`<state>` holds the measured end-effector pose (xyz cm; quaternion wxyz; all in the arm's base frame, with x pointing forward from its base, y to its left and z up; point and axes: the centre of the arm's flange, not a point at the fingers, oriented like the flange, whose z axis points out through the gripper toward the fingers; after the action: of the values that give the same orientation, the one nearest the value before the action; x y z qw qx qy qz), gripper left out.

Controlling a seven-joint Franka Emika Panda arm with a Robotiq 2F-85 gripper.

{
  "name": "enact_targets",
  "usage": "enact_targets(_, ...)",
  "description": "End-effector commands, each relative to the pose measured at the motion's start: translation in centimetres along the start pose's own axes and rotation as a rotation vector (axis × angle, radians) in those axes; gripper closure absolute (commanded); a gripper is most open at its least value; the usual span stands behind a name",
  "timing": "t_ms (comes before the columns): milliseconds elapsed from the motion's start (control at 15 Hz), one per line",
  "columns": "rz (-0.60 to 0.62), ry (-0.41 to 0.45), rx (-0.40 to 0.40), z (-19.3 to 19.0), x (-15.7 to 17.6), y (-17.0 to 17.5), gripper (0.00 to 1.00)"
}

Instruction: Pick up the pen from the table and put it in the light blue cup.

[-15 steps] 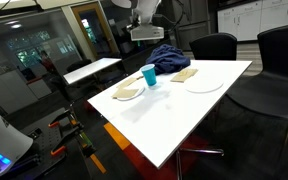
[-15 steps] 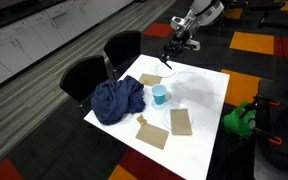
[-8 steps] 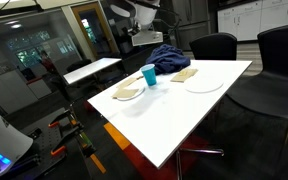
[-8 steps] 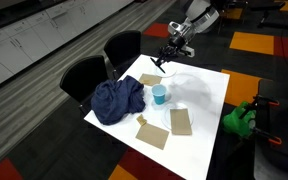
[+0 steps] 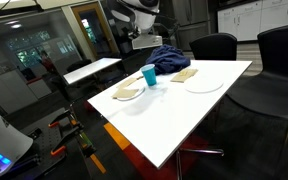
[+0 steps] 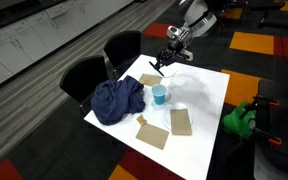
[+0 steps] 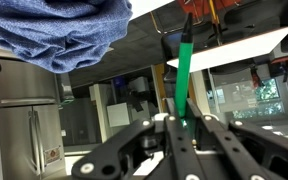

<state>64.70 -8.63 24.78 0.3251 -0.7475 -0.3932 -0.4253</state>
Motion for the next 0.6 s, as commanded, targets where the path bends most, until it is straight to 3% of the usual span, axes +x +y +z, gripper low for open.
enact_targets(0, -0.106, 0.024, -0.030, -0.1, 0.1, -0.5, 0.96)
enact_targets(200, -0.203, 0.106, -0.057, -0.1, -0.7, -0.3, 0.96)
enact_targets(533, -0.225, 0.223, -0.058, 0.9, -2.8, 0.5, 0.96)
